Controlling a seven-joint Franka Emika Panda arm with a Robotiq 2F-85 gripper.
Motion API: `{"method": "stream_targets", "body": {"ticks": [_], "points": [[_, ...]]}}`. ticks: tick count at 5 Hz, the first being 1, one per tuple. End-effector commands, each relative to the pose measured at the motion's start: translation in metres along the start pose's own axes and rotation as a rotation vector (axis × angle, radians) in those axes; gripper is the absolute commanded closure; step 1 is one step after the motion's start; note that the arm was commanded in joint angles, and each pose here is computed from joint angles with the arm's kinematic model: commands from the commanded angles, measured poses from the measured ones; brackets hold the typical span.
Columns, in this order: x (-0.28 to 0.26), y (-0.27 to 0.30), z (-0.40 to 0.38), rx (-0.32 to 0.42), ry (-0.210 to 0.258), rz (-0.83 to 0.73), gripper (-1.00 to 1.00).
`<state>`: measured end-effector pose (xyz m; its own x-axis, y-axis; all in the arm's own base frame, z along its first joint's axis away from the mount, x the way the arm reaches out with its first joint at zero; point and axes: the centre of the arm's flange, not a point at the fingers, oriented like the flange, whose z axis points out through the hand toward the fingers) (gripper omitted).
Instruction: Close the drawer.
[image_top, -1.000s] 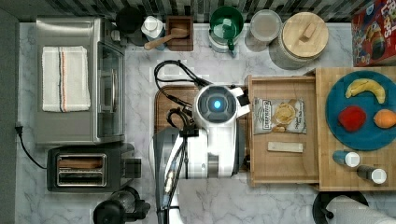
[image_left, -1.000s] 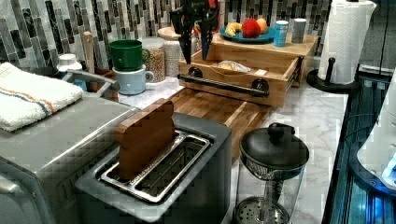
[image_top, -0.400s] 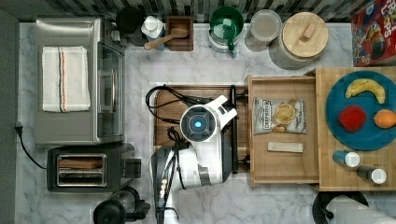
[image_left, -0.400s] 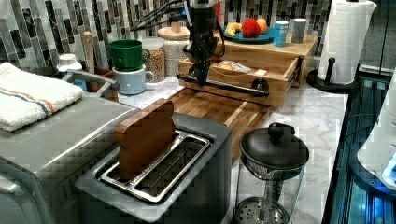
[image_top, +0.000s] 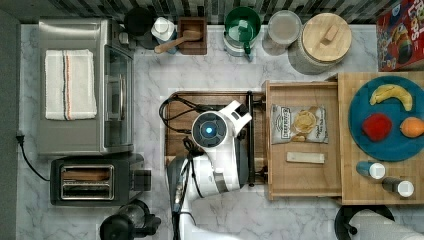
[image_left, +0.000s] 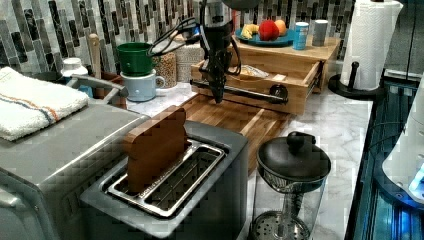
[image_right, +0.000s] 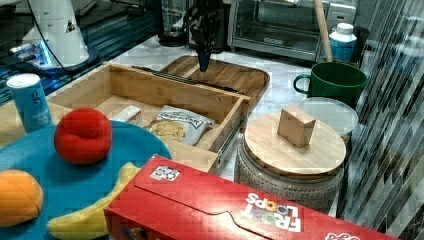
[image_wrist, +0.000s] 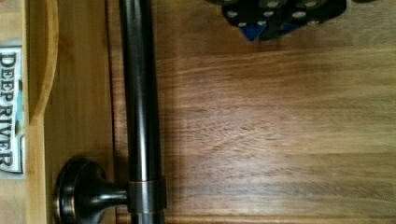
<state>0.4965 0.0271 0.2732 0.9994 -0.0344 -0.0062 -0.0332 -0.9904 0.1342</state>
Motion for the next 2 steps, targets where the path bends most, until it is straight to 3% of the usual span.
{"method": "stream_targets", "body": {"ticks": [1, 2], "points": [[0.006, 0.093, -0.010, -0.068, 0.098, -0.156, 1.00], [0.010, 0.123, -0.009, -0.042, 0.101, -0.167, 1.00]]}}
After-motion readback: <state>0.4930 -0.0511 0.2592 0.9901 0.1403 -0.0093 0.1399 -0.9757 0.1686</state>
